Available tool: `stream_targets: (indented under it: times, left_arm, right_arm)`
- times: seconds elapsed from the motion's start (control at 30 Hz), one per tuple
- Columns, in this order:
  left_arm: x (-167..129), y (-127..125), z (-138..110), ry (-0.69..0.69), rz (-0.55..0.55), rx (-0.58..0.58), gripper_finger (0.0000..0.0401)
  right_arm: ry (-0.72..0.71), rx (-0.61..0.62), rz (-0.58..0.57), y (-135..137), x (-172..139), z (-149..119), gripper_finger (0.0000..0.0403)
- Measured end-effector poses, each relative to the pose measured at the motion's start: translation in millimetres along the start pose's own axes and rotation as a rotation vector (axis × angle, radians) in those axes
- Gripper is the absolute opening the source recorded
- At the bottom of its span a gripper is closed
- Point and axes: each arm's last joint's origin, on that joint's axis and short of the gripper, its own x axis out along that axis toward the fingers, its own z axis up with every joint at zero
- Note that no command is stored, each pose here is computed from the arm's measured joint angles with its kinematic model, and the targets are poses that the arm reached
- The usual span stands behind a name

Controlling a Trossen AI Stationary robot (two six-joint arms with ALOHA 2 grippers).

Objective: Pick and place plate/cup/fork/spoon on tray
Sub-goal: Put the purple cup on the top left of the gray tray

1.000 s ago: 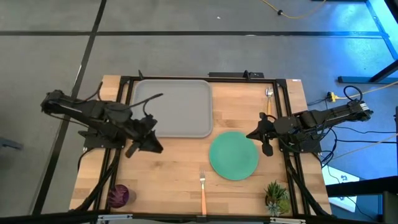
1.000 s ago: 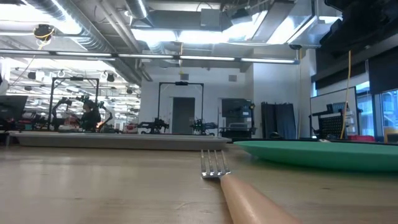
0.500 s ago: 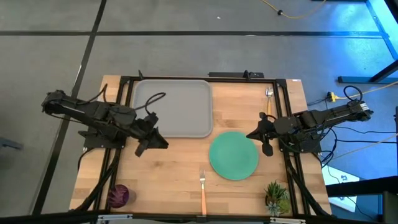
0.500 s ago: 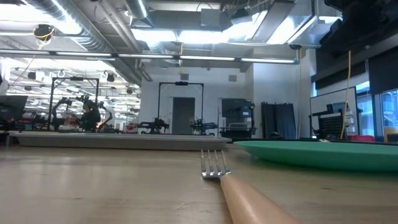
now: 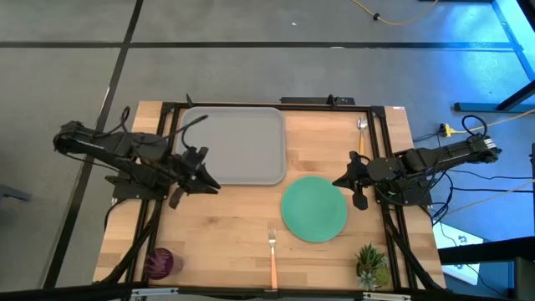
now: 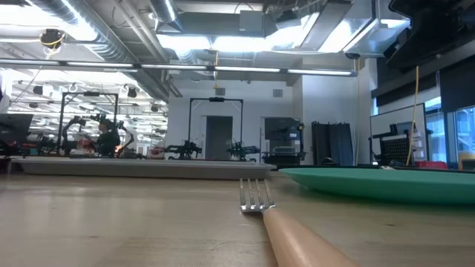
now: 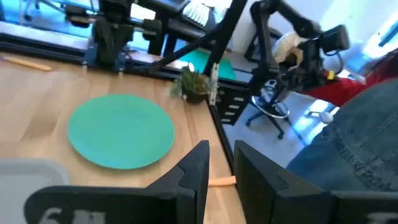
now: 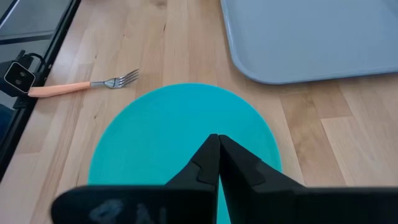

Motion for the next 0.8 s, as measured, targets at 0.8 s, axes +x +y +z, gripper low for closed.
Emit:
stream_targets:
  times: [0.8]
  left_arm:
    - [-49.2, -26.5, 20.3, 0.568, 0.222, 0.004, 0.0067]
  right_arm:
    - [0.007, -0.002, -0.004, -0.2, 0.0, -0.7, 0.0014]
